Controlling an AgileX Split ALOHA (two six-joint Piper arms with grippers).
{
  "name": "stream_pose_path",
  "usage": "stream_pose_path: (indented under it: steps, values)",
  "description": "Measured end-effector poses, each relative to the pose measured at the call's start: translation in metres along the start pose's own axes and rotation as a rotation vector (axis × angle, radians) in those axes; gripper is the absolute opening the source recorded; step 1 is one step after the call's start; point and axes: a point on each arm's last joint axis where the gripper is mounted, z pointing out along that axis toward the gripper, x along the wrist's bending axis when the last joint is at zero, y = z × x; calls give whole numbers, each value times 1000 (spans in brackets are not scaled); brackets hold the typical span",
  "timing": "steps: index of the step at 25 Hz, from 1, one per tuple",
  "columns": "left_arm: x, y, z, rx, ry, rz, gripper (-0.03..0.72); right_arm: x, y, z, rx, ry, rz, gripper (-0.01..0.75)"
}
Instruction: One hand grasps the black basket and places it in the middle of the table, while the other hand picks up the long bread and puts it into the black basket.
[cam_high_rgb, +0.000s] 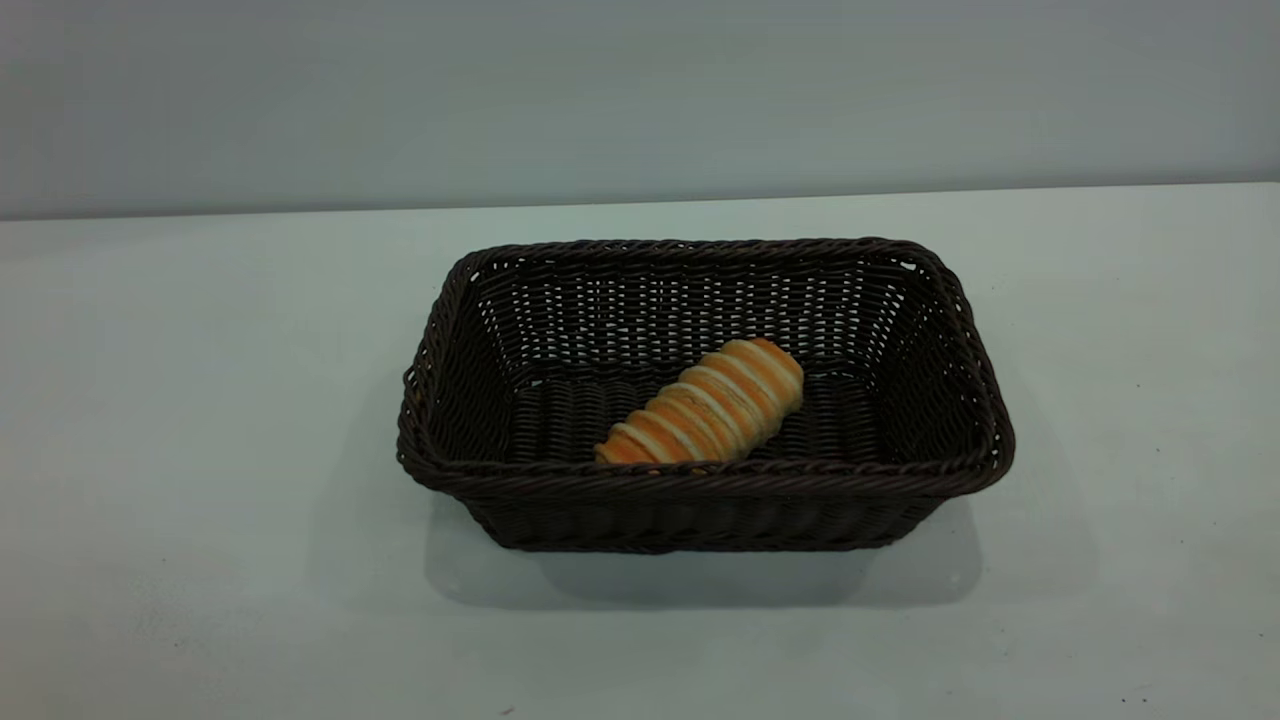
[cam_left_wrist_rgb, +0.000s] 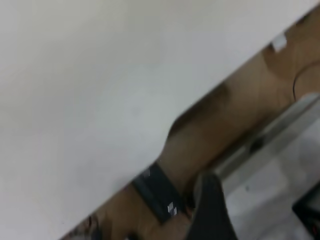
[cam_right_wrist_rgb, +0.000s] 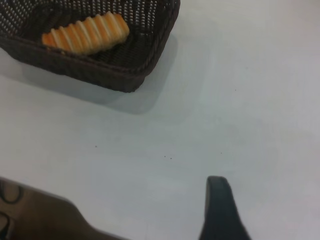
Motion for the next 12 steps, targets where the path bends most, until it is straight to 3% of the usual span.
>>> stream_pose_path:
  steps: [12]
  values:
    - [-3, -34, -25, -292, 16, 13, 583, 1, 0, 1, 7, -107, 67, 496]
